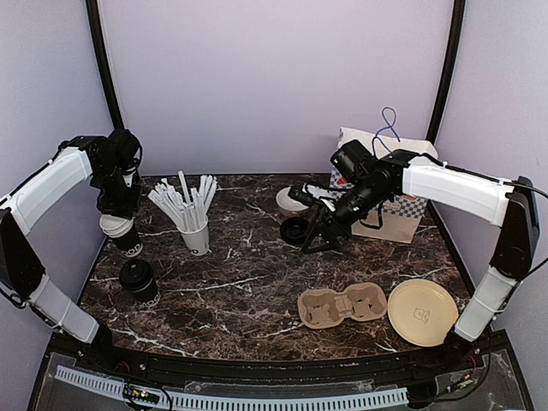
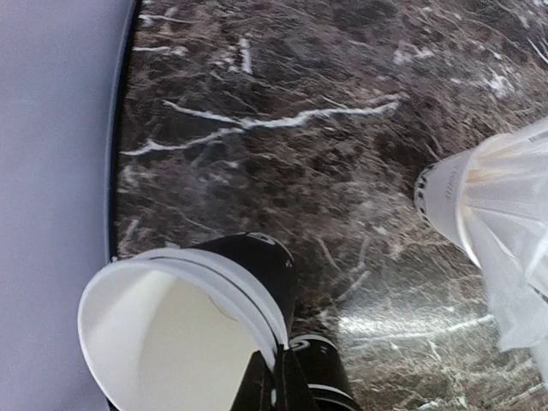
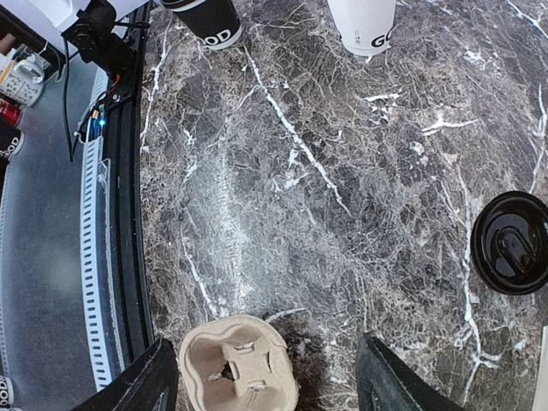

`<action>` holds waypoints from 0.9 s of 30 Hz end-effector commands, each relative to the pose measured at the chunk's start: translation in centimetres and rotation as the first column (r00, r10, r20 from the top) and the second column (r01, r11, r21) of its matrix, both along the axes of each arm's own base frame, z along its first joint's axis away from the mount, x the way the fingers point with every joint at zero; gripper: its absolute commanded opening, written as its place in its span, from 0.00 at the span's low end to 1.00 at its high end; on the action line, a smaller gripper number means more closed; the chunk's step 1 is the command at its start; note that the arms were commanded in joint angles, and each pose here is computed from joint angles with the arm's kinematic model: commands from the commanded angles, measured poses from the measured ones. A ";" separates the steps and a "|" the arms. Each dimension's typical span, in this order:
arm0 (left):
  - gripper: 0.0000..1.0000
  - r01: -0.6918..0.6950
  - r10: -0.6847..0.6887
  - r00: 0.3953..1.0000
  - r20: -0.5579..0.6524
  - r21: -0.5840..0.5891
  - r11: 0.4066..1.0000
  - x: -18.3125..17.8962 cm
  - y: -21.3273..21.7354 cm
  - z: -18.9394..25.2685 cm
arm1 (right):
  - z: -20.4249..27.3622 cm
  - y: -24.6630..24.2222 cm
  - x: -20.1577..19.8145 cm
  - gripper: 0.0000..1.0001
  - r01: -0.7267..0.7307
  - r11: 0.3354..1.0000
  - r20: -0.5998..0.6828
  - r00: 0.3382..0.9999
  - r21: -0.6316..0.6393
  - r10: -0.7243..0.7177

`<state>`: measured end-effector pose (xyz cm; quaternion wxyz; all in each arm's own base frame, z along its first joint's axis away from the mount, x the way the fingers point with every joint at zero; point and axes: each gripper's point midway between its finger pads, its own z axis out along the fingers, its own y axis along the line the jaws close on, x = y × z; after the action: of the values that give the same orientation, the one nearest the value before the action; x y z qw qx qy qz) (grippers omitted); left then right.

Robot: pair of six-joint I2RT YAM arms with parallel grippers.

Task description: Pack the takeout coffee

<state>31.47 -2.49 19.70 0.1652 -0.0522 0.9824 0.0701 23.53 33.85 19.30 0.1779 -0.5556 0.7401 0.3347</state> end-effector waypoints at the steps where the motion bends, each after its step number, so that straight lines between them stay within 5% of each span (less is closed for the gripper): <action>1: 0.00 -0.040 0.035 0.999 0.037 0.151 0.988 -1.3 2.1 1.8 | 0.8 0.6 0.1 0.71 -0.017 1.000 0.008 1.000 0.025 0.017; 2: 0.00 0.029 -0.032 0.999 -0.036 -0.076 0.997 -1.6 -1.2 0.0 | 0.8 0.7 0.1 0.71 -0.019 1.000 0.004 1.000 0.024 0.019; 3: 0.00 0.061 -0.055 0.998 0.034 -0.221 0.973 -0.1 -2.6 -0.1 | 0.7 0.7 0.1 0.71 -0.021 1.000 0.000 1.000 0.024 0.021; 6: 0.00 0.024 -0.021 0.999 -0.030 0.079 0.997 -0.9 -0.3 -0.6 | 0.8 1.0 0.1 0.71 -0.026 0.999 -0.008 1.000 0.026 0.026; 8: 0.00 0.016 -0.016 1.000 -0.013 -0.047 0.999 -0.6 -0.8 -1.4 | 0.8 1.0 0.1 0.71 -0.028 0.999 -0.009 1.000 0.026 0.028; 10: 0.00 0.012 -0.014 1.000 0.020 0.107 0.994 -0.4 0.0 0.0 | 0.8 1.0 0.1 0.71 -0.028 0.999 -0.007 1.000 0.024 0.028; 12: 0.00 -0.025 0.028 0.999 -0.025 0.104 0.994 -1.2 1.3 0.1 | 0.7 0.9 0.0 0.71 -0.027 0.999 -0.007 1.000 0.022 0.028; 16: 0.00 0.032 -0.028 0.998 0.051 -0.089 0.996 -0.7 -0.7 1.2 | 0.7 0.9 0.1 0.71 -0.028 0.999 -0.005 1.000 0.021 0.028; 19: 0.00 0.014 -0.010 0.999 0.044 -0.091 0.996 -1.9 -0.3 3.3 | 1.1 1.1 0.0 0.71 -0.043 0.999 -0.001 0.999 0.033 0.043; 22: 0.00 0.039 -0.021 0.987 0.158 -0.116 0.992 -2.4 -0.5 7.9 | 1.9 1.3 -0.1 0.75 -0.064 0.997 0.021 0.998 0.049 0.063; 27: 0.00 0.246 -0.186 0.957 0.221 -0.287 0.926 -5.0 -6.0 9.9 | 3.8 2.2 -0.3 0.85 -0.127 0.989 0.081 0.989 0.072 0.121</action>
<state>30.20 -4.18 28.18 0.2643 -0.0410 0.9635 -0.0098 23.75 34.71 21.10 0.1873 -0.5742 0.7191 0.3437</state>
